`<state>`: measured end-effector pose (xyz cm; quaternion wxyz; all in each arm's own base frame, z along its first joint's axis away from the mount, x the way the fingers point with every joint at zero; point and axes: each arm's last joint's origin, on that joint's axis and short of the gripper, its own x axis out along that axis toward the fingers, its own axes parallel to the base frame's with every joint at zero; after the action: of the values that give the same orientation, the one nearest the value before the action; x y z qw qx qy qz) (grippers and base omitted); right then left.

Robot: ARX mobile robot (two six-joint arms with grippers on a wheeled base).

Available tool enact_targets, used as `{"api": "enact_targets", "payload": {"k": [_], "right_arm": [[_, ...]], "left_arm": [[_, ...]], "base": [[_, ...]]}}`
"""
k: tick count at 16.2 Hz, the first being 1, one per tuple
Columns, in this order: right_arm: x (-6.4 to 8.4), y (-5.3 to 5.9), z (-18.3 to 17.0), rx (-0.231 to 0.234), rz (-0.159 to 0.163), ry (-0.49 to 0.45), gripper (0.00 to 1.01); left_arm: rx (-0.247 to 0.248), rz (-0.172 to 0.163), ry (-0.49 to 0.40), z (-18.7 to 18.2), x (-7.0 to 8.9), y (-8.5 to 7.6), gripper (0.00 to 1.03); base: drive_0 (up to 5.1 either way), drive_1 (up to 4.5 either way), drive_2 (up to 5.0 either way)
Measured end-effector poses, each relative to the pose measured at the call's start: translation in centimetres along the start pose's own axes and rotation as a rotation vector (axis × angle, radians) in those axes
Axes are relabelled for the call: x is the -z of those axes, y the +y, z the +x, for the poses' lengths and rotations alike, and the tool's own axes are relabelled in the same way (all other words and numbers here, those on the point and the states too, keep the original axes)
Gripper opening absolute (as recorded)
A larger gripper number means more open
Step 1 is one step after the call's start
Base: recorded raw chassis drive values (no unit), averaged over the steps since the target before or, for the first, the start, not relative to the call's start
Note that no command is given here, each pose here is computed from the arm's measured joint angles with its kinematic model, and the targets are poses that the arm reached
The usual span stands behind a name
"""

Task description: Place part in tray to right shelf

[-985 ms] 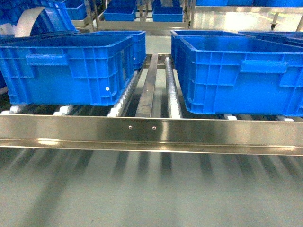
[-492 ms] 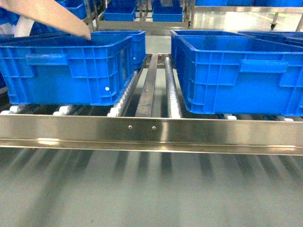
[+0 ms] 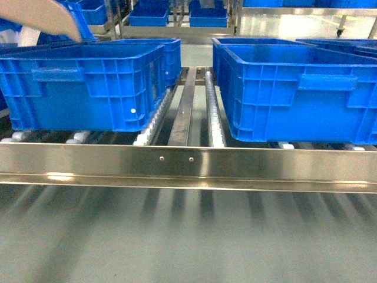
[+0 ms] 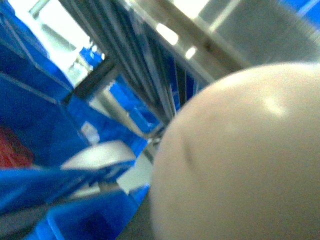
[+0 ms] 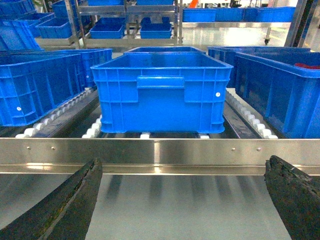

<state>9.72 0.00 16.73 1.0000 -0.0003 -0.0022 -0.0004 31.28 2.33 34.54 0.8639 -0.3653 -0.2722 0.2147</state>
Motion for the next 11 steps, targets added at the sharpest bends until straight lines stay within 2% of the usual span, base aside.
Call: {"api": "enact_targets", "payload": {"k": [1,2,3,4,5,7,9,10,11], "right_arm": [[0.0,0.0,0.0,0.0,0.0,0.0,0.89],[0.0,0.0,0.0,0.0,0.0,0.0,0.78],[0.0,0.0,0.0,-0.001,0.0,-0.001,0.67],[0.0,0.0,0.0,-0.001,0.0,0.0,0.56],[0.0,0.0,0.0,0.0,0.0,0.0,0.45],[0.0,0.0,0.0,0.0,0.0,0.0,0.29],[0.0,0.0,0.0,0.0,0.0,0.0,0.14],[0.0,0.0,0.0,0.0,-0.002,-0.001,0.01],[0.0,0.0,0.0,0.0,0.0,0.0,0.02]], "left_arm": [[0.031,0.259,0.176,-2.5,-2.3,2.2,0.12],[0.131,0.454,0.345,-4.5,-2.4,3.9,0.12],[0.253,0.594,0.503,-6.4,-1.1,5.5,0.12],[0.37,0.662,0.609,-8.2,0.5,6.9,0.12],[0.426,0.693,0.659,-9.9,1.5,7.8,0.12],[0.438,0.722,0.615,-11.2,0.9,8.6,0.12],[0.419,0.746,0.54,-12.5,0.3,8.7,0.12],[0.447,0.746,0.562,-14.0,0.6,9.4,0.12],[0.46,0.745,0.596,-14.9,1.0,10.1,0.12]], "base": [[0.0,0.0,0.0],[0.0,0.0,0.0],[0.0,0.0,0.0],[0.0,0.0,0.0],[0.0,0.0,0.0],[0.0,0.0,0.0],[0.0,0.0,0.0],[0.0,0.0,0.0],[0.0,0.0,0.0]]}}
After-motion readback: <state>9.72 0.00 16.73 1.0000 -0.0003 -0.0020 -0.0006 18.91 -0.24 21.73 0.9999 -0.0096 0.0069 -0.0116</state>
